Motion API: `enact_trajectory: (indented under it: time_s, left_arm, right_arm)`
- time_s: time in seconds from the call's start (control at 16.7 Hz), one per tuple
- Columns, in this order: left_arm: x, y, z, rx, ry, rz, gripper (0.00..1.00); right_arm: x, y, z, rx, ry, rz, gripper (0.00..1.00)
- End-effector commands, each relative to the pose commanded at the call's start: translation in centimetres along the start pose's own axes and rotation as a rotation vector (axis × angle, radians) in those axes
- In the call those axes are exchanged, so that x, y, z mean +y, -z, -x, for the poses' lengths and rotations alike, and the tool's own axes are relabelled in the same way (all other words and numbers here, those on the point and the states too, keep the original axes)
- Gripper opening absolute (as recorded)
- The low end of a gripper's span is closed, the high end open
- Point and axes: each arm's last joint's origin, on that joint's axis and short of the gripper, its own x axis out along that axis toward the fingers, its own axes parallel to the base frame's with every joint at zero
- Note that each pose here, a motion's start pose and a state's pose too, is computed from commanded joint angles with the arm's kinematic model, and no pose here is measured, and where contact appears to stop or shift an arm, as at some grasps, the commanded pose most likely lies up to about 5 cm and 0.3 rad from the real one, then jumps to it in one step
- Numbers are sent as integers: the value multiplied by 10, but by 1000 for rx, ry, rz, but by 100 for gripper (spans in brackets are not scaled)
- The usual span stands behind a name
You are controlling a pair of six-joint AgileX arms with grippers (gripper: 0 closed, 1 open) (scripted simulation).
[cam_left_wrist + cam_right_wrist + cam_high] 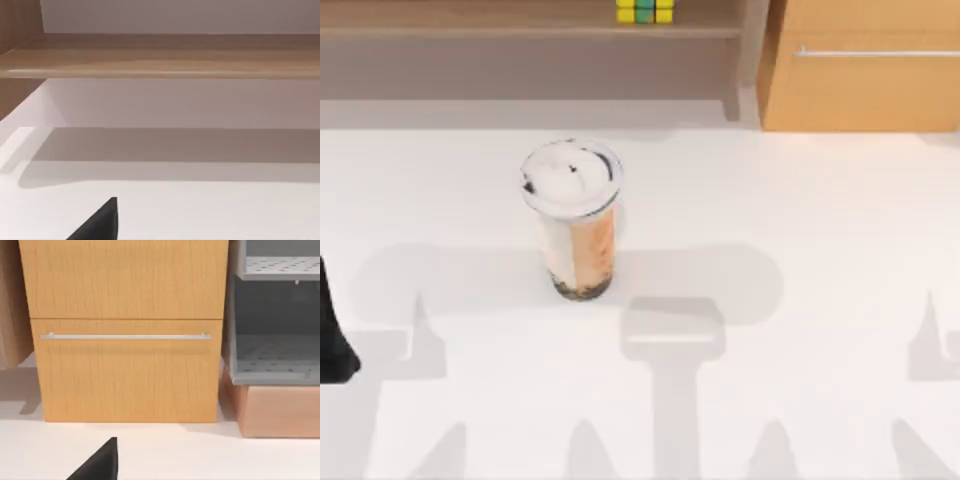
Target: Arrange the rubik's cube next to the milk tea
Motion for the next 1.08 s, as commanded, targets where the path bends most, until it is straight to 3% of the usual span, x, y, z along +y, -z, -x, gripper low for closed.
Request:
enact_trajectory:
  time_s: [0.3,0.54,0.72,1.08]
  left_arm:
    - [-2,-10,-2,-8,3,1,100]
    - [-8,-48,-13,-36,7,7,100]
    - [-18,-83,-38,-33,7,9,100]
    - [-54,-115,-108,2,13,3,100]
  right_arm:
    - [0,0,0,0,0,0,100]
    - [0,0,0,0,0,0,100]
    - [0,0,0,0,0,0,100]
    - [0,0,0,0,0,0,100]
